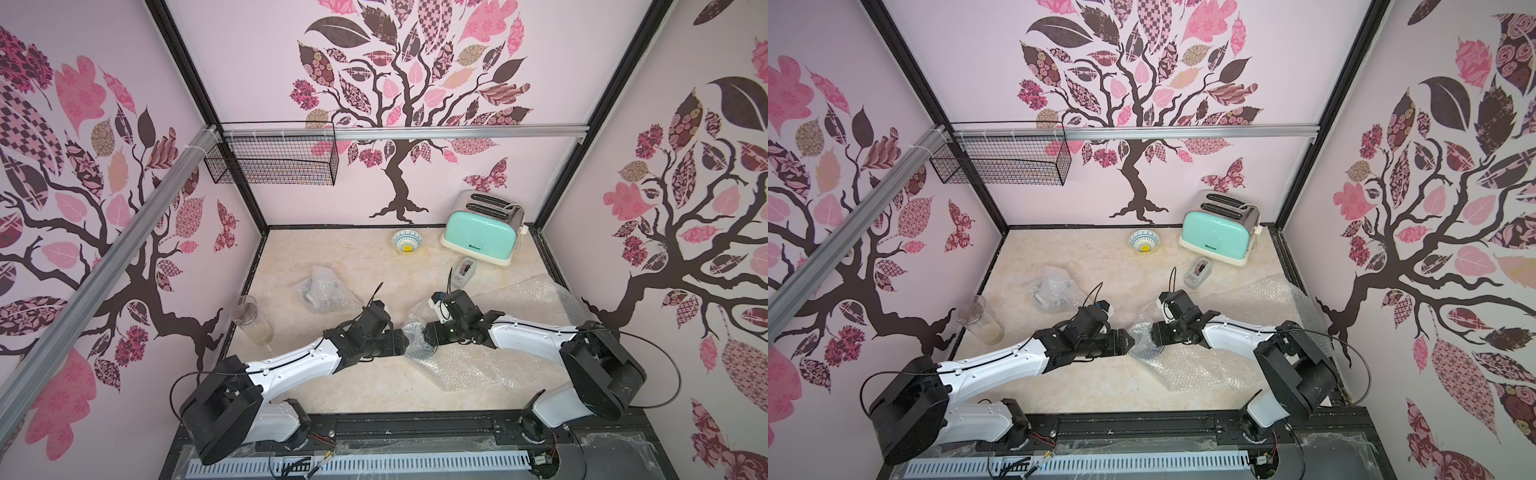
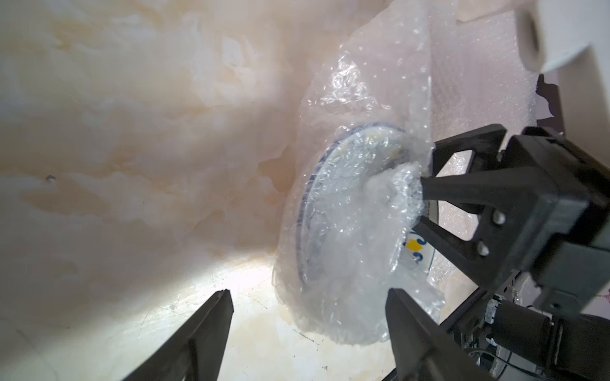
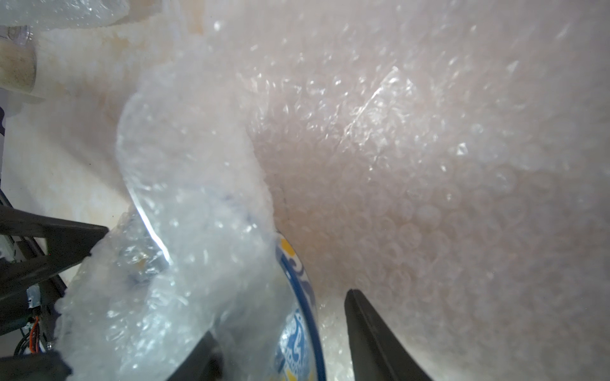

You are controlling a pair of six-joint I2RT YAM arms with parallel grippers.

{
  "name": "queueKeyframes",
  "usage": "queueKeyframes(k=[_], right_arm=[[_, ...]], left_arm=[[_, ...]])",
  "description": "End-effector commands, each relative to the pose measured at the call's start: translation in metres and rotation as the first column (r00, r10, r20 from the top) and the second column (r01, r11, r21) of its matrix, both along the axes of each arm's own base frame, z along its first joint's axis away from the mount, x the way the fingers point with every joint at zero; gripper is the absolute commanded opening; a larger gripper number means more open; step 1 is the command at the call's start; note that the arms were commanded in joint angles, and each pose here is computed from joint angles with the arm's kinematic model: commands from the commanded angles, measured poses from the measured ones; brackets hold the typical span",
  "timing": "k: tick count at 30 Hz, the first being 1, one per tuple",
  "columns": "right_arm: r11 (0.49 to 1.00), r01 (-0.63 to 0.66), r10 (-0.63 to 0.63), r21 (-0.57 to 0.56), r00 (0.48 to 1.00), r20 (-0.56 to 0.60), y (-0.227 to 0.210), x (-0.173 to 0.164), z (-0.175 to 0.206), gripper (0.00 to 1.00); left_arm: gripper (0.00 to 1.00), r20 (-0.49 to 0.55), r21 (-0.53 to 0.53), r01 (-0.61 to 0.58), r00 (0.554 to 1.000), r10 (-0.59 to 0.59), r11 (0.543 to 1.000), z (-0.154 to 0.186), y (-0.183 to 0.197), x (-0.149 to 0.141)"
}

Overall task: Wrap bowls in bubble wrap
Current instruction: Wrap the bowl in bubble wrap.

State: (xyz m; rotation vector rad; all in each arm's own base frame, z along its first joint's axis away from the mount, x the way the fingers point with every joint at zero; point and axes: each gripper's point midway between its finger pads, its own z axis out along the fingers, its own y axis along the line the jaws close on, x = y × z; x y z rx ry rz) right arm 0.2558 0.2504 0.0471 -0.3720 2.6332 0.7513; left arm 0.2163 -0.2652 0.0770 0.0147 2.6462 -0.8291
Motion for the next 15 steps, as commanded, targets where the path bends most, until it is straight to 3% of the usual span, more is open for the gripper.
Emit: queueKeyframes(k=[1,8,15], right_arm=[[1.000,0.000,0.000,-0.010,1.000,0.002,-0.004,-0.003,-0.001,0.52],[1.000,-0.006,0.005,-0.003,1.000,-0.006,-0.003,-0.006,-0.004,0.51],[1.000,-0.007,0.007,0.000,1.000,-0.007,-0.002,-0.007,-0.003,0.51]], left_arm=[[0.81,-0.009,-0.110,-0.072,0.997,0.071,0.991,0.012,-0.011,0.014],[0.82,-0.085,-0.177,-0.060,0.995,0.045,0.982,0.002,-0.036,0.017],[0.82,-0.148,-0.143,-0.049,0.989,0.028,0.989,-0.031,-0.043,0.017]])
